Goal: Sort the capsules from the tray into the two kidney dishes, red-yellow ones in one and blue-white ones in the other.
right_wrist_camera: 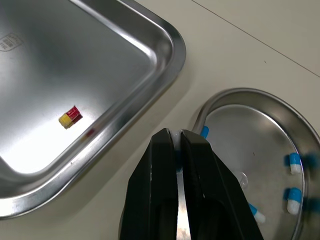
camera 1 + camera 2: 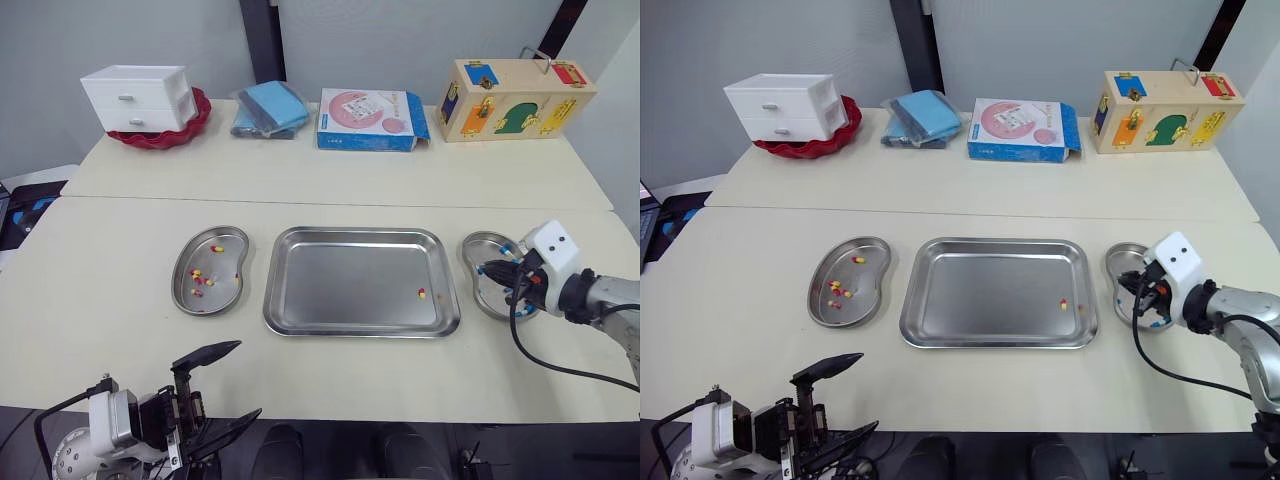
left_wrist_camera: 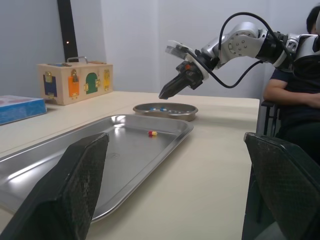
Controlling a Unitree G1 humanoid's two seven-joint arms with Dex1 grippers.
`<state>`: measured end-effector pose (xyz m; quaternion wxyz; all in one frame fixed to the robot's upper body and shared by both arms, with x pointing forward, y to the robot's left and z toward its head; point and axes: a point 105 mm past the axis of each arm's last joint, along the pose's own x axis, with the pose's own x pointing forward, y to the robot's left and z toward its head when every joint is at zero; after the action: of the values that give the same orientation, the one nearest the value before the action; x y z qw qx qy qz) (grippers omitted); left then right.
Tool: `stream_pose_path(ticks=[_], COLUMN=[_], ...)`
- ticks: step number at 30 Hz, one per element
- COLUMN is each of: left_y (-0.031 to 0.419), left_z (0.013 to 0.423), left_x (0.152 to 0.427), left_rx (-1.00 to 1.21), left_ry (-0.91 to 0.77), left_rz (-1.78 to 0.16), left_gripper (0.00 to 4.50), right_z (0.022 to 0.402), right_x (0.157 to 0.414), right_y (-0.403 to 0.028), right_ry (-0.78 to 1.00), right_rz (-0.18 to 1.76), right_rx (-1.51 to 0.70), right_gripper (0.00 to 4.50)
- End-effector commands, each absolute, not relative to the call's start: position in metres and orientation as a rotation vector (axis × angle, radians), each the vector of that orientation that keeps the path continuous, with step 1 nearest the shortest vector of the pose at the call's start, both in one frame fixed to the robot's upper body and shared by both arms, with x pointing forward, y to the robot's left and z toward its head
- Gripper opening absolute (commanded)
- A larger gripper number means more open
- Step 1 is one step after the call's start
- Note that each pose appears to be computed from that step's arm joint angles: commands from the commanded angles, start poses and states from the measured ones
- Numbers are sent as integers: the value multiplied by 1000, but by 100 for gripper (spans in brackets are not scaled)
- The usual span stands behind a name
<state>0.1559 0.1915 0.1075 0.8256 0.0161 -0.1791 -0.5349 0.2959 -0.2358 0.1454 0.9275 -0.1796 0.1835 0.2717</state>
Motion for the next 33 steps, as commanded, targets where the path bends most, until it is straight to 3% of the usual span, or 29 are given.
stream_pose_path(ticks=[1,11,22,26,27,33], left_y=[188,186,185,186,186,189], left_z=[114,114,113,113,113,113], left_x=[155,159,157,158,157,164], left_rx=[33,26,22,23,23,31], left_ry=[-407,-413,-405,-402,-401,-375], left_rz=[-1181,-1191,-1180,-1172,-1171,-1122], left_gripper=[450,450,450,450,450,450], right_z=[159,154,155,155,155,155], right_x=[292,288,286,285,285,282], right_y=[-246,-257,-259,-258,-257,-259], right_ry=[337,362,363,360,361,347], right_rz=[517,483,490,502,504,521], right_rx=[-389,-388,-397,-400,-400,-406], right_gripper=[1,1,298,427,446,446])
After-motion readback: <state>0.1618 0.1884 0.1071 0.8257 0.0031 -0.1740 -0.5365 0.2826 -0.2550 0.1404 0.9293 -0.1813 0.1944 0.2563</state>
